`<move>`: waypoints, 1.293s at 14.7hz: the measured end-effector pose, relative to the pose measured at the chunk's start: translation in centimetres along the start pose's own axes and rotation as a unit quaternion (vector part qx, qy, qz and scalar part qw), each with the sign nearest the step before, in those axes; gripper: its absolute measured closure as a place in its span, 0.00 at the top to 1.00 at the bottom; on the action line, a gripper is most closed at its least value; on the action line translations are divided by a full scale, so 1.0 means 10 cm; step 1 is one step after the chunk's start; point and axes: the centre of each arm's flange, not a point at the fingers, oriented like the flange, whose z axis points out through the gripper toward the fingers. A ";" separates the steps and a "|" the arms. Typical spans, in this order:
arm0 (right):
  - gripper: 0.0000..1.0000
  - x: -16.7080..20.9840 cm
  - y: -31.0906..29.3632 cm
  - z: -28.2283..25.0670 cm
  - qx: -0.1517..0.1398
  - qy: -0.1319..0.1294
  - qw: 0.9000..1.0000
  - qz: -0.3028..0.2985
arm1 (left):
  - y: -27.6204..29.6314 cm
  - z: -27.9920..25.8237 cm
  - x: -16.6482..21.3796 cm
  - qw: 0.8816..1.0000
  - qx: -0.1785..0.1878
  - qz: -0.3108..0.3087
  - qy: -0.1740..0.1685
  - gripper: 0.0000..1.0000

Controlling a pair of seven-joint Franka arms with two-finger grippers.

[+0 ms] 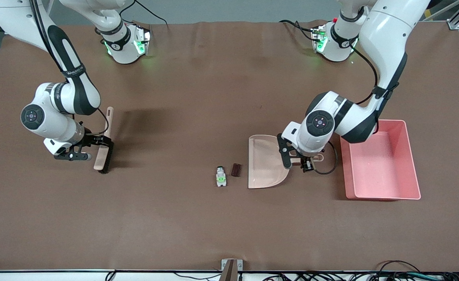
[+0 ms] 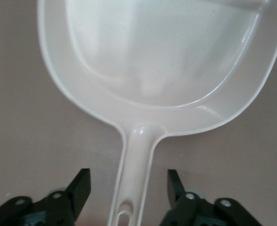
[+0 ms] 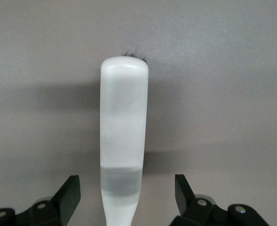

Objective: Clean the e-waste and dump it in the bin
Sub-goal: 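Grasp the brush handle with the right gripper while the left grasps the dustpan, then carry the brush with the right gripper toward the switch and capacitor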

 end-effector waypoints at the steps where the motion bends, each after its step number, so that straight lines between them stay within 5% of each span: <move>1: 0.85 0.00 0.00 0.04 0.000 0.000 1.000 0.000 | 0.02 0.06 0.02 1.000 -0.004 0.003 0.000 0.70; 16: 0.43 -0.07 -0.04 0.18 0.005 -0.009 1.000 0.003 | 0.08 0.22 0.15 0.999 0.015 0.048 -0.014 0.48; 19: 0.43 -0.07 -0.09 0.18 0.008 -0.009 1.000 0.002 | 0.08 0.22 0.17 0.998 0.017 0.052 -0.011 0.41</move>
